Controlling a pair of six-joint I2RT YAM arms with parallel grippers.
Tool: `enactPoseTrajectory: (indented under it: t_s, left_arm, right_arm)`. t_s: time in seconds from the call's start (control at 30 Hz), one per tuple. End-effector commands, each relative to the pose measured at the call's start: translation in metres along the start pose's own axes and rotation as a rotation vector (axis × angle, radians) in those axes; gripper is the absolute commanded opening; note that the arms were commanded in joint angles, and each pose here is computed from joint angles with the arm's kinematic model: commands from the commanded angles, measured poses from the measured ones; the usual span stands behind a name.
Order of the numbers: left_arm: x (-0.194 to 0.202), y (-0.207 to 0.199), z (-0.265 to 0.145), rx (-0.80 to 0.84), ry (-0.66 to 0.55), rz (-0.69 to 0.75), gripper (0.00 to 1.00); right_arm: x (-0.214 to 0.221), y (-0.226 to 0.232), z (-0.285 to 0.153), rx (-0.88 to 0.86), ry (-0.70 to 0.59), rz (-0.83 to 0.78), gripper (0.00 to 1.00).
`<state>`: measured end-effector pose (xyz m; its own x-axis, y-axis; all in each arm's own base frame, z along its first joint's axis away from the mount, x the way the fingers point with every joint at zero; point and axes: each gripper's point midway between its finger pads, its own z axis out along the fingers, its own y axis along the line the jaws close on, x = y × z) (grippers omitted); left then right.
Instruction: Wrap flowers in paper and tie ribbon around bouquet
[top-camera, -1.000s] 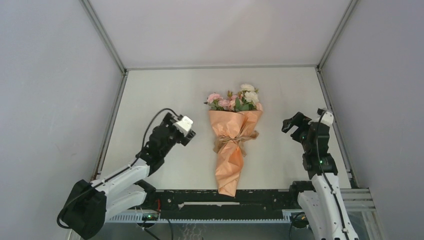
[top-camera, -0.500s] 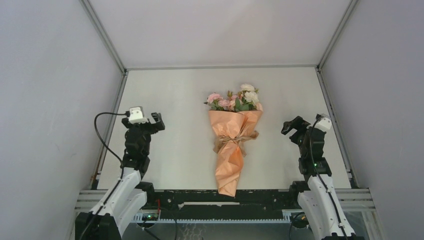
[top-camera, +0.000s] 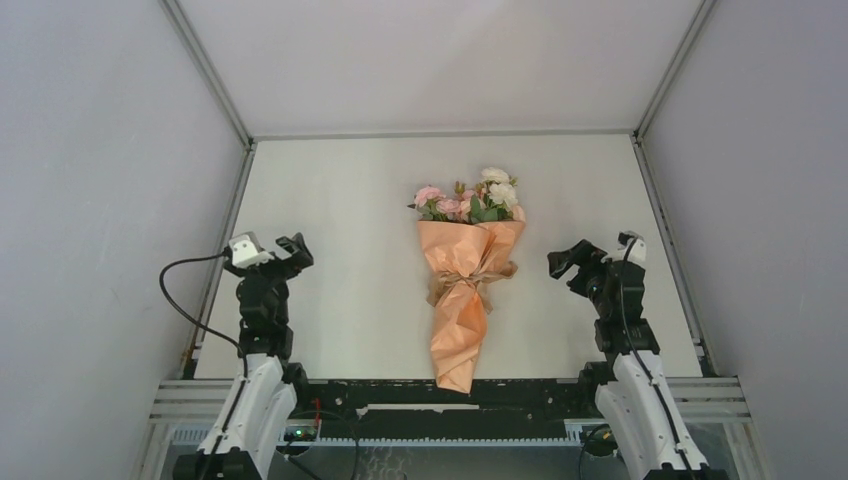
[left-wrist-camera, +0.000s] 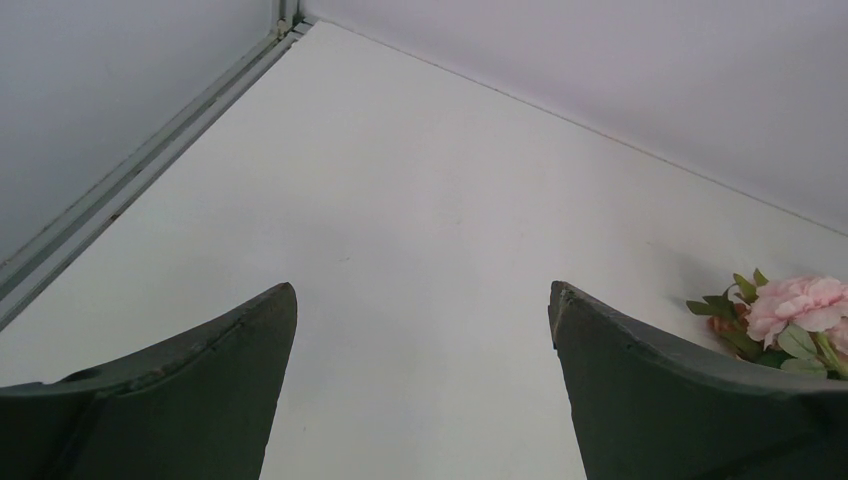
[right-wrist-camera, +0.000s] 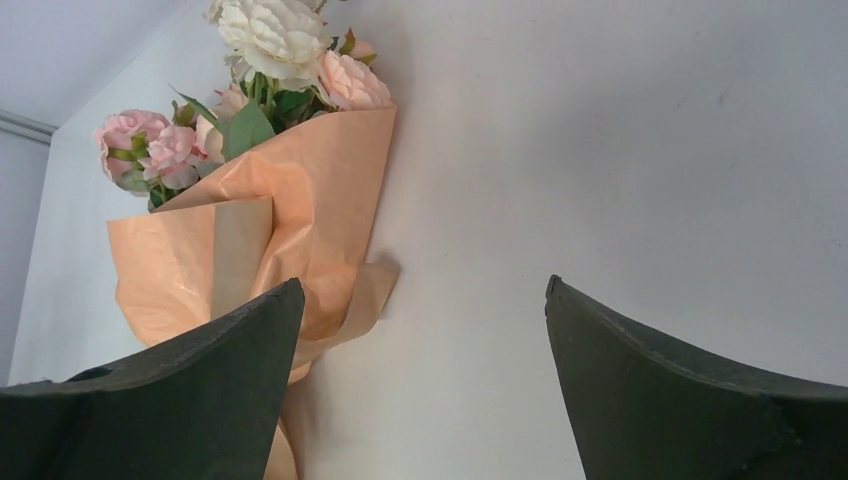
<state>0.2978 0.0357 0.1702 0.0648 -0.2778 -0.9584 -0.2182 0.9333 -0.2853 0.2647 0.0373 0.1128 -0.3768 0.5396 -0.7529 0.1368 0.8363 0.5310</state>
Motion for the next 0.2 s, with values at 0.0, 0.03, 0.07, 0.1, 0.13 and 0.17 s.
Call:
enactPoseTrajectory:
  t_s: [0.0, 0.03, 0.07, 0.1, 0.13, 0.17]
  left_arm:
    - [-0.0098, -0.0098, -0.0004, 0.053, -0.044, -0.044, 1.0]
    - [-0.0097, -0.0101, -0.0005, 0.054, -0.044, -0.045, 1.0]
    - [-0.0107, -0.0102, -0.0006, 0.054, -0.047, -0.045, 1.0]
    - [-0.0101, -0.0102, -0.0009, 0.055, -0.046, -0.046, 1.0]
    - [-0.0099, -0.0107, -0.0009, 0.058, -0.046, -0.045, 1.0]
    - [-0.0104, -0.0113, -0.001, 0.062, -0.047, -0.043, 1.0]
  right_arm:
    - [-0.0096, 0.0053, -0.0018, -0.027, -0.055, 0.003, 0.99]
    - [-0.0106, 0.0049, -0.0021, -0.028, -0.067, 0.005, 0.99]
    - [-0.0114, 0.0043, -0.0024, -0.029, -0.079, 0.005, 0.99]
    - [-0.0122, 0.0031, -0.0029, -0.026, -0.091, 0.003, 0.99]
    - [-0.0131, 0.0017, -0.0038, -0.023, -0.103, -0.001, 0.99]
    - [-0.015, 0.0013, -0.0051, -0.021, -0.115, -0.004, 0.99]
